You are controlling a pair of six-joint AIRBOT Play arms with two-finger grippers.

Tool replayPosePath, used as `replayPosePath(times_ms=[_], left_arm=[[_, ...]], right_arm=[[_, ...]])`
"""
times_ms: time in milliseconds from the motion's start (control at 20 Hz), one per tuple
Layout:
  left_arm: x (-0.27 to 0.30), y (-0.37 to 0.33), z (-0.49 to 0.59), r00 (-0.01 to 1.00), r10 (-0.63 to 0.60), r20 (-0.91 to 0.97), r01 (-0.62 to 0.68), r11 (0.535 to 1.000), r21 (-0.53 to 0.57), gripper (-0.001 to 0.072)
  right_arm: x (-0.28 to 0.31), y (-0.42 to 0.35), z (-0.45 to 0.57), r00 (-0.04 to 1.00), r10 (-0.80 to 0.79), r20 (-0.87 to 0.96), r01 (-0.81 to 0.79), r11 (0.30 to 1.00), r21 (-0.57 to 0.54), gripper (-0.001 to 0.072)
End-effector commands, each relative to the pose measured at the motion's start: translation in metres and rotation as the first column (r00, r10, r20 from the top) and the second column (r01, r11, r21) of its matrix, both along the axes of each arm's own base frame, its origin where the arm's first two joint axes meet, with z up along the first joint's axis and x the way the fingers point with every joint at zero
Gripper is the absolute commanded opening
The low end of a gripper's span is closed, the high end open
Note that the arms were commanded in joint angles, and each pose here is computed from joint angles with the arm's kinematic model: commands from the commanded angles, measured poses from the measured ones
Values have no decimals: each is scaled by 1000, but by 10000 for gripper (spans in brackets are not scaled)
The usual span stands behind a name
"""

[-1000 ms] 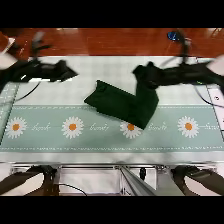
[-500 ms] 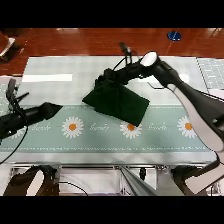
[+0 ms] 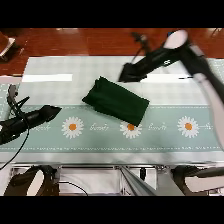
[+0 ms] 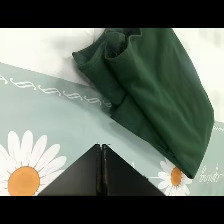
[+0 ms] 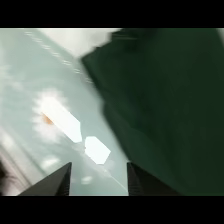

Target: Fold the shirts.

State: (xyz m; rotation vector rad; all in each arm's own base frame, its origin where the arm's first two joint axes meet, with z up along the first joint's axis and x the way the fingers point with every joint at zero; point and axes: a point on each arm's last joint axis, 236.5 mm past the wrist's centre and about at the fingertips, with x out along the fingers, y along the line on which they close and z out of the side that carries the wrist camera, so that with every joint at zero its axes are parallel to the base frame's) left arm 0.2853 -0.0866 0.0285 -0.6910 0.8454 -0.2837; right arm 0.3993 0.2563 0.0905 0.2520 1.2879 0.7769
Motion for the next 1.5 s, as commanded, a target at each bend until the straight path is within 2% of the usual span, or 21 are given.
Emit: replayPosePath(times_ms=[0,50,100,200,250,350,400,550,750,1100,1150,1250,1350,1450], left_arm=[[-1,-1,-1,1000,-4,-6,4,1000,-2,23],[-2,-1,-1,1000,-7,-7,7,1000,-3,23],[-2,-2,-2,1000,-10,-8,10,1000,-3,23],[-3,-5,-1,1000,-21,-7,21,1000,-3,23],[-4,-7,-1,1000,-28,-8,28,1000,-3,23],[-5,-10,-1,999,-38,-6,38,999,-2,23],[-4,-11,-1,999,-39,-4,39,999,-1,23],[-3,-11,-1,999,-37,1,37,999,1,23],[-3,-11,-1,999,-36,1,36,999,2,23],[-2,-10,-1,999,-33,3,33,999,2,23],[-2,-10,0,999,-33,4,33,999,3,23],[-3,-10,-1,999,-34,3,34,999,2,23],[-3,-11,-1,999,-35,2,35,999,2,23],[-2,-10,0,1000,-31,5,31,1000,3,23]], right_arm=[[-14,-146,23,971,-160,179,220,891,-396,416],[-19,-186,24,930,-257,261,353,824,-444,416],[-26,-218,19,871,-361,335,483,754,-444,416],[-48,-256,-14,694,-604,392,718,619,-318,416],[-60,-251,-41,622,-704,342,782,583,-221,415],[-76,-210,-91,579,-805,127,815,573,-81,415],[-81,-191,-111,591,-806,44,807,589,-48,415],[-87,-158,-153,660,-746,-94,744,666,-57,415],[-82,-121,-178,680,-680,-274,705,709,-6,415],[-72,-64,-194,774,-469,-426,528,849,25,396],[-67,-51,-192,799,-430,-420,489,871,37,343],[-54,-32,-174,872,-334,-357,385,920,79,23],[-36,-19,-141,933,-251,-259,289,950,122,20],[-20,-14,-106,970,-177,-165,194,977,93,20]])
